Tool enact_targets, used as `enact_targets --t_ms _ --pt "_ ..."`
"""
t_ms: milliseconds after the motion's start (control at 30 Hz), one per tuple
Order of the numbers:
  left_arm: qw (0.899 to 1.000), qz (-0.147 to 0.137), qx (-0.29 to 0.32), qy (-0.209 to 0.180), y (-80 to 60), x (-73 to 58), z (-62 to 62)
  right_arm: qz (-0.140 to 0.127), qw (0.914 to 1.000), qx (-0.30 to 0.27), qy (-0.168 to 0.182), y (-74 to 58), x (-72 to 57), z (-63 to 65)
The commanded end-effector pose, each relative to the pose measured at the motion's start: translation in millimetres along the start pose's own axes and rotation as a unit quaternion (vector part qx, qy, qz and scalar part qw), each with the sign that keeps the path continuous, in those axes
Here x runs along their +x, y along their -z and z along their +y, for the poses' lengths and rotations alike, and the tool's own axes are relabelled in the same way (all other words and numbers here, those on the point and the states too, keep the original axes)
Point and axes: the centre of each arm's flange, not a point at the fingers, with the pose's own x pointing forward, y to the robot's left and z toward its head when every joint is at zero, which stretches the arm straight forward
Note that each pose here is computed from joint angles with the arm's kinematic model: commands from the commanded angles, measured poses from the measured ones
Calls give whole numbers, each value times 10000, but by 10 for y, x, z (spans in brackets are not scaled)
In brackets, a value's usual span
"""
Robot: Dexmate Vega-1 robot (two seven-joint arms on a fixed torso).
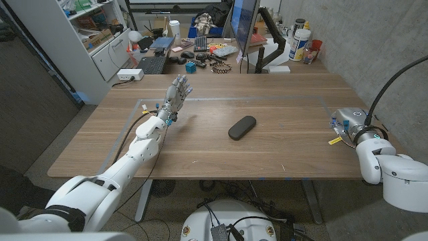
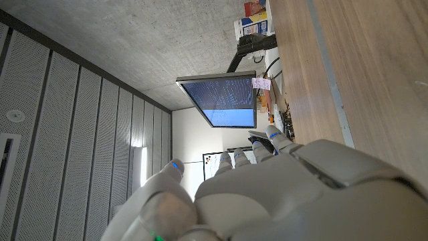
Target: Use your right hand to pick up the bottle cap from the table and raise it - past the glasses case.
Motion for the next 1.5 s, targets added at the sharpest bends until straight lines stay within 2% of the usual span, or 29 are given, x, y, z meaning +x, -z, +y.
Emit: enact_targets --t_ms 33,1500 --pt "10000 -20 1 -7 -12 -18 -5 -14 9997 47 240 18 20 -110" --pt "9998 -67 136 99 -50 -63 -17 -55 9964 94 835 33 -25 -358"
